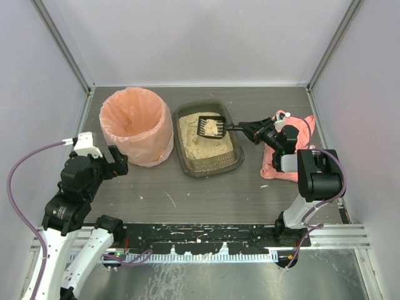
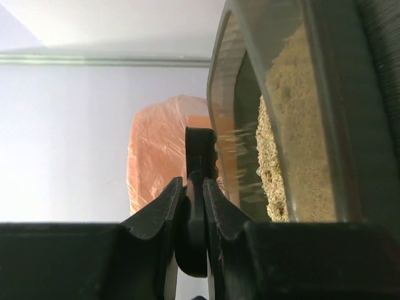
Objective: Clean the litter box
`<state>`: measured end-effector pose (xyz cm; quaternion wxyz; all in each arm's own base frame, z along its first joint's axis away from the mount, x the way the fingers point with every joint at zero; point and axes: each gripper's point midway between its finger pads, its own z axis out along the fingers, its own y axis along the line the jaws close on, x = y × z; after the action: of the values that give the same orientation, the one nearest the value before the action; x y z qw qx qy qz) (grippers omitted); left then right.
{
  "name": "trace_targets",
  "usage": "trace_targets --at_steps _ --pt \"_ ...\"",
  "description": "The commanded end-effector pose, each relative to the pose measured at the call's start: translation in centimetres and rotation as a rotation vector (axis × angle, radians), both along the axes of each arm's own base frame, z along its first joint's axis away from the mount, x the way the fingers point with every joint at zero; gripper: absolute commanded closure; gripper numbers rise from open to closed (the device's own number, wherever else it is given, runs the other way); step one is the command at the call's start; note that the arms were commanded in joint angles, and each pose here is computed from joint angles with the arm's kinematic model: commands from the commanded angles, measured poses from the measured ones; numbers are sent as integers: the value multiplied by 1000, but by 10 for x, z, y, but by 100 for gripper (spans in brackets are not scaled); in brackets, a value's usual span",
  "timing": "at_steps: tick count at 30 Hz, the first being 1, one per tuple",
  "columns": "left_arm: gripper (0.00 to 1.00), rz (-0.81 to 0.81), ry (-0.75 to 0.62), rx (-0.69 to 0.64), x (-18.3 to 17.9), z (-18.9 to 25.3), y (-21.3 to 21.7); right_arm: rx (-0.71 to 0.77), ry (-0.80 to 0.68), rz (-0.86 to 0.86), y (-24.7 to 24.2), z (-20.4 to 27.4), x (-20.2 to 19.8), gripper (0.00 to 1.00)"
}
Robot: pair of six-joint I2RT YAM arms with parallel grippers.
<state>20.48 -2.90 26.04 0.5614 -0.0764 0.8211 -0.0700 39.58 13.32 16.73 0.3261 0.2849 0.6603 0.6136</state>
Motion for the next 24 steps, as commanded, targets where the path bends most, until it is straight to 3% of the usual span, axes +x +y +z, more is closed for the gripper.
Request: trace_targets --at_steps 1,3,6,10,13,17,21,24 --pt "2 1 -38 -15 4 11 -1 -41 -101 4 -1 23 2 99" --pt "2 -3 -38 -18 4 11 -2 3 -103 -76 -22 26 4 99" --pt "2 14 -39 -13 4 11 1 -40 -146 85 20 33 -1 99" --pt "2 5 -38 -15 4 11 0 -2 -109 -73 -22 28 2 99" --pt "2 15 -40 -14 4 11 1 -46 -158 100 28 34 -6 99" --pt "2 3 -38 -17 4 11 -1 -15 -90 -72 -19 20 -1 99" --pt "2 12 -39 -16 5 11 1 -52 -130 78 21 27 -5 99" --pt "2 1 -34 -18 5 10 -1 -29 -98 -73 -20 23 2 99"
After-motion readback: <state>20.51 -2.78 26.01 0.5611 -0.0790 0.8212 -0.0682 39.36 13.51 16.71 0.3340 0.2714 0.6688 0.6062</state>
